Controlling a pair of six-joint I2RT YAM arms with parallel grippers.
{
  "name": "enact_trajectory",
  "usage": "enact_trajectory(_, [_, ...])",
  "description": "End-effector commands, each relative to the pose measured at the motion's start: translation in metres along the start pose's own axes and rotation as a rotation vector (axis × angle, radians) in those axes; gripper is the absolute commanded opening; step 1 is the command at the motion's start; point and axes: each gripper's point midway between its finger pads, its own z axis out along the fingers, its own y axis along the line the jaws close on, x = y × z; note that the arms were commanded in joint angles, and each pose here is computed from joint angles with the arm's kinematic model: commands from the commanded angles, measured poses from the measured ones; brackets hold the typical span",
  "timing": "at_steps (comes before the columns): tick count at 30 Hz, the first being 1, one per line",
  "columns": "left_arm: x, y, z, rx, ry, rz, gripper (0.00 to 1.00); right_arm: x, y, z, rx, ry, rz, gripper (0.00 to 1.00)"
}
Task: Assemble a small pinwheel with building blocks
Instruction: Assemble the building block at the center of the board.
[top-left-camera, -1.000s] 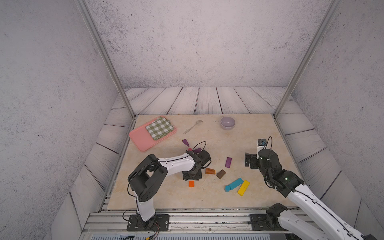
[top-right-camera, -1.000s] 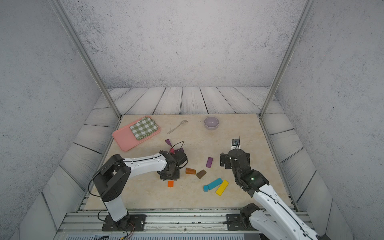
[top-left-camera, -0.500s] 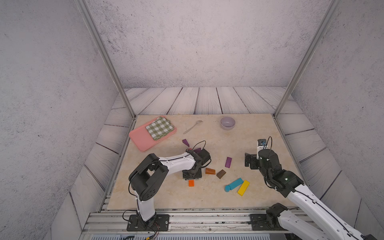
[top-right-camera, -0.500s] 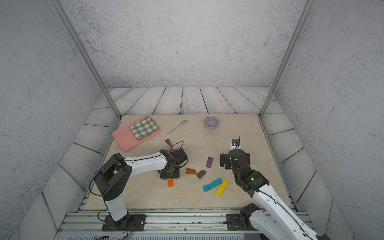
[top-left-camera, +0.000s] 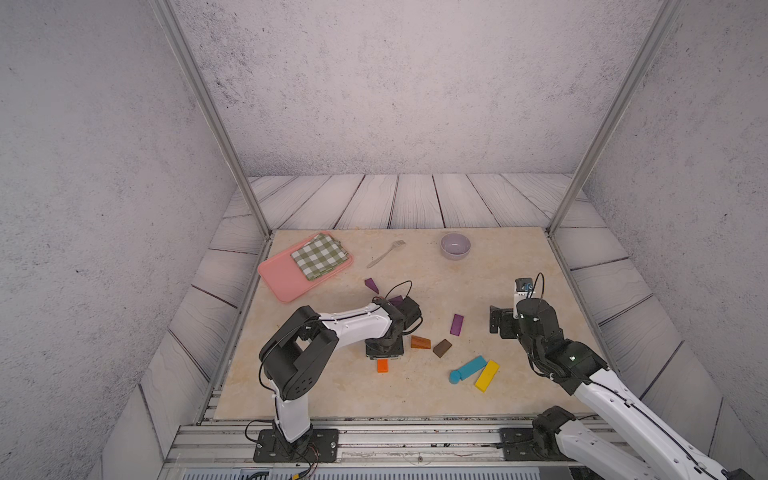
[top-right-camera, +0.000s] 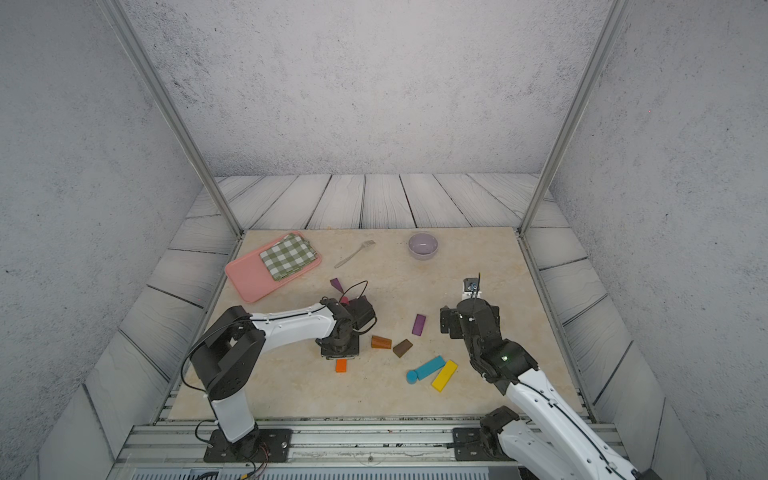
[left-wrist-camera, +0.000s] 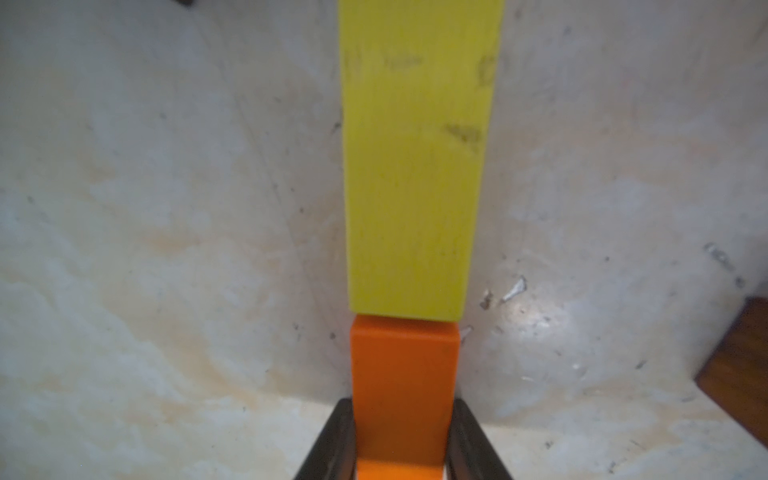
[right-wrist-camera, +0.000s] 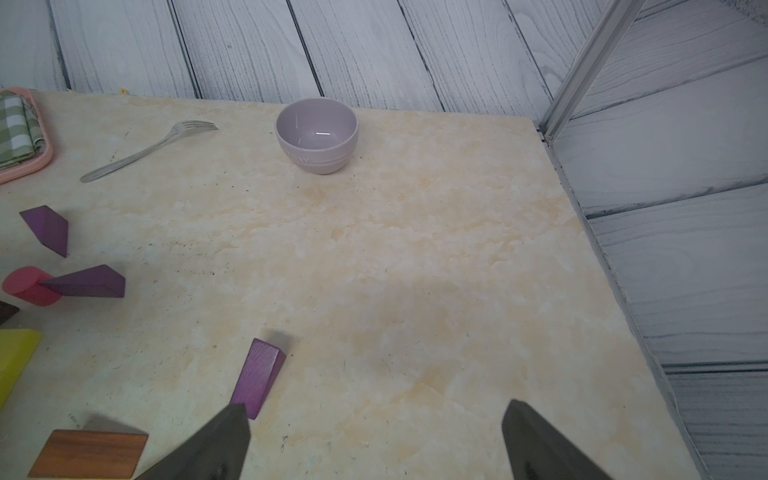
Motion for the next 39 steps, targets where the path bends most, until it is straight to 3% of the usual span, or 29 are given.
enact_trajectory(1, [-0.01,0.023,0.024,-0.109,-0.016,-0.013,0.21,-0.001,-0.002,-0.003,-0.004,-0.018,0.011,0.99])
enact_trajectory(12, [-0.012,0.021,0.025,-0.101,-0.013,-0.017,0.25,-0.001,-0.002,-0.003,-0.005,-0.019,0.012,0.99])
enact_trajectory(22, [-0.012,0.022,0.019,-0.095,-0.018,-0.02,0.5,0.0,0.0,-0.002,-0.012,-0.016,0.012,0.99])
enact_trajectory(39, [-0.02,0.021,-0.026,-0.025,-0.087,-0.018,0.68,0.004,0.016,0.001,-0.094,0.034,0.014,0.99])
